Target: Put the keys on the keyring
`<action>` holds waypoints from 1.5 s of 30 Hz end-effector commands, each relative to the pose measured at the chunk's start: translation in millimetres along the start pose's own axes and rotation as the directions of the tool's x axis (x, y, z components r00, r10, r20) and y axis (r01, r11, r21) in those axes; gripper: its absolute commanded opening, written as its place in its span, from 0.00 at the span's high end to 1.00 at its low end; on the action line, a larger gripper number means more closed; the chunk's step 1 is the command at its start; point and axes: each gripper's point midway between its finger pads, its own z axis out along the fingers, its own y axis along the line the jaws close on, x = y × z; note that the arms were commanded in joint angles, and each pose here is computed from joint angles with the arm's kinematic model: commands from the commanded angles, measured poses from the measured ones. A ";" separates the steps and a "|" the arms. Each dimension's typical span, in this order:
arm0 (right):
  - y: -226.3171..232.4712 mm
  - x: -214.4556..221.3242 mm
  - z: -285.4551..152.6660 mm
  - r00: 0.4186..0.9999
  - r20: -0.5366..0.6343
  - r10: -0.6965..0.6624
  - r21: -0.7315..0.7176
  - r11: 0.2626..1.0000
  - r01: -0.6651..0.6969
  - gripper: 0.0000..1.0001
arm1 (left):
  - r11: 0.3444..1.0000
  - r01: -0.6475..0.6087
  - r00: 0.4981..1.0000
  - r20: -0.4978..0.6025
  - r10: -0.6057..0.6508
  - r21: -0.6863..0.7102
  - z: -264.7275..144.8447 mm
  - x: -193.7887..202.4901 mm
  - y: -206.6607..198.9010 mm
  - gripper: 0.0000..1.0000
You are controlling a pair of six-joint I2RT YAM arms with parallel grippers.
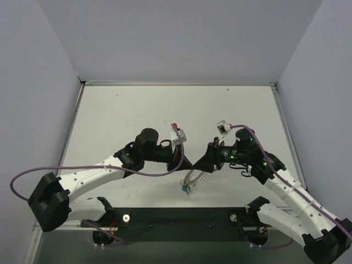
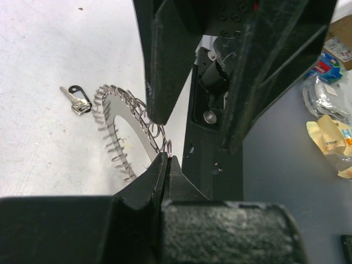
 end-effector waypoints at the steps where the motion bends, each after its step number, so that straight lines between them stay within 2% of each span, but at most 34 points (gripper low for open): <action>1: 12.1 -9.1 2.5 0.999 0.012 -0.053 -0.060 0.997 0.054 0.53 | 0.991 -0.088 0.991 0.109 0.077 0.100 -7.8 -39.4 -27.9 1.00; 11: 19.0 -2.0 6.8 0.998 -0.021 -0.067 -0.093 0.994 0.065 0.61 | 0.977 -0.071 0.981 0.191 0.032 0.203 -21.0 -56.8 -42.2 1.00; 15: 21.7 -2.0 7.2 0.997 -0.023 -0.073 -0.101 0.992 0.071 0.77 | 0.974 -0.070 0.977 0.214 0.023 0.216 -24.0 -61.5 -42.8 1.00; 16: 23.2 -1.9 7.2 0.997 -0.026 -0.075 -0.106 0.992 0.071 0.89 | 0.974 -0.068 0.976 0.215 0.020 0.217 -23.9 -62.3 -43.1 1.00; 17: 23.3 -2.0 7.6 0.997 -0.028 -0.072 -0.107 0.992 0.069 0.97 | 0.974 -0.069 0.976 0.216 0.021 0.218 -24.4 -62.6 -43.1 1.00; 18: 22.9 -1.7 8.1 0.997 -0.032 -0.071 -0.107 0.992 0.067 1.00 | 0.974 -0.070 0.976 0.218 0.022 0.216 -24.4 -63.4 -43.1 1.00; 24: 20.2 -5.3 9.4 0.995 -0.022 -0.101 -0.092 0.991 0.098 1.00 | 0.982 -0.063 0.973 0.230 0.021 0.180 -28.0 -68.9 -36.4 1.00; 26: 18.8 -7.6 8.4 0.993 -0.008 -0.118 -0.079 0.990 0.117 1.00 | 0.985 -0.065 0.970 0.241 0.025 0.162 -30.4 -71.9 -34.8 0.87; 27: 17.3 -8.3 8.3 0.991 -0.002 -0.135 -0.072 0.988 0.134 1.00 | 0.986 -0.064 0.969 0.244 0.025 0.153 -31.9 -72.5 -33.5 0.71; 29: 17.9 -11.3 6.4 0.986 0.018 -0.164 -0.068 0.984 0.165 1.00 | 0.989 -0.067 0.965 0.260 0.031 0.132 -36.1 -76.2 -30.1 0.57; 30: 17.5 -11.5 6.2 0.984 0.023 -0.178 -0.066 0.982 0.179 1.00 | 0.989 -0.067 0.964 0.263 0.031 0.129 -37.6 -77.0 -29.6 0.46; 33: 19.2 -12.8 4.6 0.976 0.043 -0.212 -0.073 0.974 0.215 1.00 | 0.989 -0.073 0.958 0.285 0.034 0.127 -44.8 -83.4 -27.6 0.41; 39: 27.2 -13.5 0.9 0.959 0.074 -0.274 -0.109 0.954 0.281 1.00 | 0.976 -0.079 0.972 0.235 0.030 0.202 -44.2 -80.5 -32.6 0.41; 45: 38.5 -23.8 -4.3 0.913 0.191 -0.361 -0.132 0.912 0.388 1.00 | 0.966 -0.079 0.984 0.173 0.036 0.247 -38.2 -72.2 -35.3 0.42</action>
